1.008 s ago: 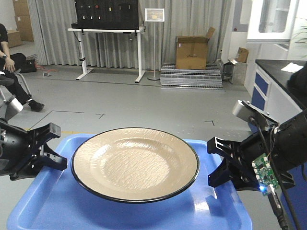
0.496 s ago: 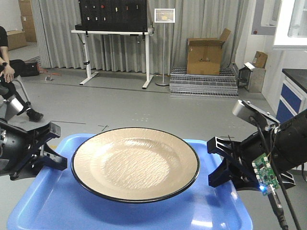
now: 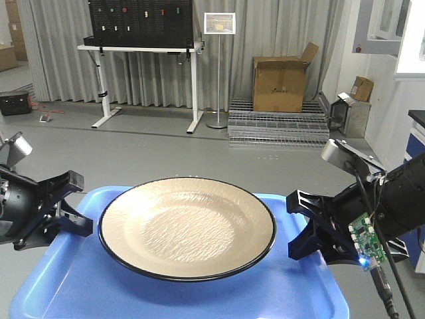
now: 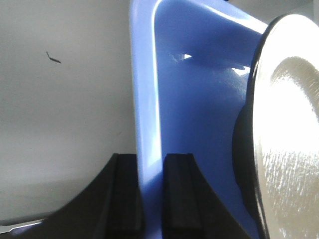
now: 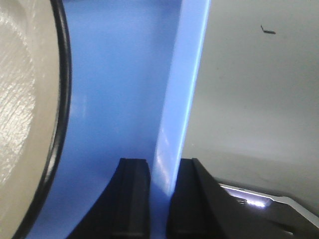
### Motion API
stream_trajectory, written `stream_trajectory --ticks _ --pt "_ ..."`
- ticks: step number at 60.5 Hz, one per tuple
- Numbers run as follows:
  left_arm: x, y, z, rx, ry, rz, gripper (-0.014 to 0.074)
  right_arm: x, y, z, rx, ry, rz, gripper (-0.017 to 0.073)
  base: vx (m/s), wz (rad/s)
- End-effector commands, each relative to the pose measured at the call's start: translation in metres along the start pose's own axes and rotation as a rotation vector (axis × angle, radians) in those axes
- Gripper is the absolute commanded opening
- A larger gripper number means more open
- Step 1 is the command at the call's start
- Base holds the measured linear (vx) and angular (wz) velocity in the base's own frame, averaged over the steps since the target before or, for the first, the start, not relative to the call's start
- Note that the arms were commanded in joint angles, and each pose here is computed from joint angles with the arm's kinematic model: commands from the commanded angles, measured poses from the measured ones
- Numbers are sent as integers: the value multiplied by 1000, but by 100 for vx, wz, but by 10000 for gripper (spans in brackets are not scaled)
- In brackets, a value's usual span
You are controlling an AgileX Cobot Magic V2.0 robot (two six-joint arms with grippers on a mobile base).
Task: Place disk in tray to left cabinet
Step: 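Hold the tray with both grippers while driving to the open cabinet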
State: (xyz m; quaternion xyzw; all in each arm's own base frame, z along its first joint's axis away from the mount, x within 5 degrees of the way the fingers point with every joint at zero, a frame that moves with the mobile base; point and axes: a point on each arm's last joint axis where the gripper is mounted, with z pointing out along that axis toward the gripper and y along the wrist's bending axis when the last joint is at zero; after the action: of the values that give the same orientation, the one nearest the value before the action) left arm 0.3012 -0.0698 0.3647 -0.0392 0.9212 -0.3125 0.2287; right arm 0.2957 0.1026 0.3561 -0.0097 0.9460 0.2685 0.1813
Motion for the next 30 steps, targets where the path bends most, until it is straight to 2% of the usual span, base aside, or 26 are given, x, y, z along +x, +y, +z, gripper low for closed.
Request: stream_trajectory --ticks 1,30 --pt "1 -33 -21 170 -63 -20 0 -3 25 -22 -143 -101 -8 -2 65 -8" --pt "2 -33 -21 170 -62 -20 0 -3 25 -22 -148 -94 -6 -2 66 -6"
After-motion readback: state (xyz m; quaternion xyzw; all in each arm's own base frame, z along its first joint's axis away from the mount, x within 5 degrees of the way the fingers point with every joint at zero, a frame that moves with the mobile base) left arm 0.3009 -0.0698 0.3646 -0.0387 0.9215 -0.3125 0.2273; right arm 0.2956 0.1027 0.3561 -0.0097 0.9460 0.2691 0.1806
